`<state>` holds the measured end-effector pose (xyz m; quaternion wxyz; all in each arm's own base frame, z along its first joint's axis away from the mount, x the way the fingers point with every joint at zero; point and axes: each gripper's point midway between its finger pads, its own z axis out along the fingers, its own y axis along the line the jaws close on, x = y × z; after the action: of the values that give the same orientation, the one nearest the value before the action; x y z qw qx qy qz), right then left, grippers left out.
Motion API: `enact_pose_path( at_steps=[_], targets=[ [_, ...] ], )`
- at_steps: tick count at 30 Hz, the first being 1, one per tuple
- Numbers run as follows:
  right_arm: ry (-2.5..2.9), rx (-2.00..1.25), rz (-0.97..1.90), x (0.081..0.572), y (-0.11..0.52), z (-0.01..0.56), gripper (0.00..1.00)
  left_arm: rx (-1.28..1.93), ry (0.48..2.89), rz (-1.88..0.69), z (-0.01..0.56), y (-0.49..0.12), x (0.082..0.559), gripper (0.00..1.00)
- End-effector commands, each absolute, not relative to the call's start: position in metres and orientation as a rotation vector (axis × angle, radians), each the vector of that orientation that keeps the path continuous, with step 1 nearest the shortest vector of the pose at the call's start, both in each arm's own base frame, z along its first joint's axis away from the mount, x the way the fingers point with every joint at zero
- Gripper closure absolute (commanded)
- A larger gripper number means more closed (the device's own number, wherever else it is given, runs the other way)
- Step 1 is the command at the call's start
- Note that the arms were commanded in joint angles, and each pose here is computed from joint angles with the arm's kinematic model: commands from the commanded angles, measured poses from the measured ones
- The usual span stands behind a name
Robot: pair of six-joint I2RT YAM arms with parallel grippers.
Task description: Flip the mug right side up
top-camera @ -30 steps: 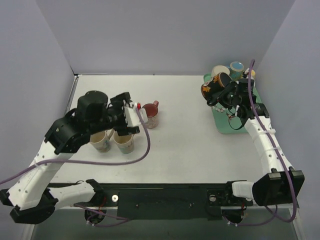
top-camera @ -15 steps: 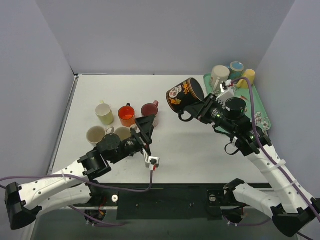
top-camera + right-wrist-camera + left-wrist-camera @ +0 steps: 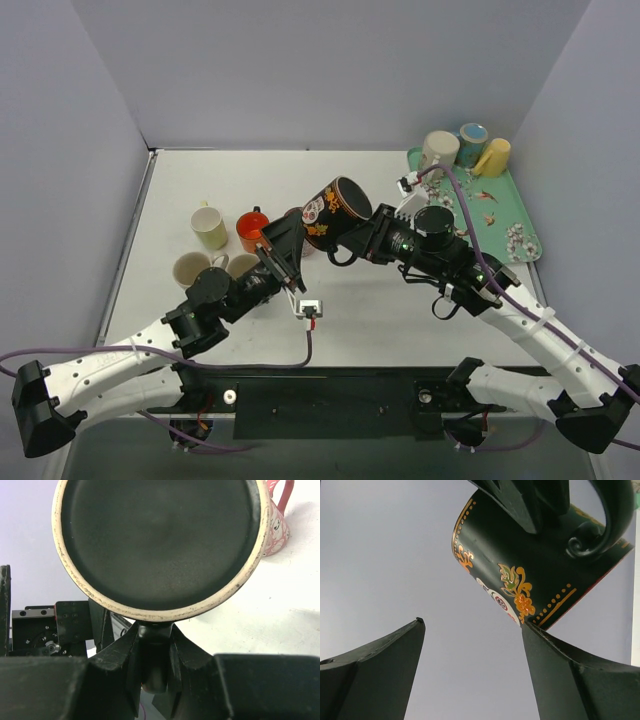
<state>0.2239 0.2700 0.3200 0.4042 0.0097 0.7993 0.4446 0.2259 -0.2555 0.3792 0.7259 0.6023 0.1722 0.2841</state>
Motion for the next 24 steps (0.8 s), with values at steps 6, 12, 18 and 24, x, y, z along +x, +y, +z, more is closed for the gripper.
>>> enact_pose_path(
  at_steps=[6, 12, 18, 24],
  targets=[
    [1.638, 0.008, 1.190, 0.230, 0.260, 0.433, 1.00, 1.373, 0.429, 0.645, 0.377, -0.240, 0.230, 0.12],
    [1.635, -0.013, 1.257, 0.221, 0.269, 0.441, 1.00, 1.408, 0.416, 0.656, 0.359, -0.234, 0.231, 0.11],
    [1.637, -0.029, 1.346, 0.216, 0.288, 0.438, 1.00, 1.335, 0.421, 0.715, 0.383, -0.236, 0.242, 0.11],
    [1.659, -0.059, 1.363, 0.213, 0.299, 0.433, 1.00, 1.281, 0.413, 0.712, 0.396, -0.235, 0.241, 0.11]
  ],
)
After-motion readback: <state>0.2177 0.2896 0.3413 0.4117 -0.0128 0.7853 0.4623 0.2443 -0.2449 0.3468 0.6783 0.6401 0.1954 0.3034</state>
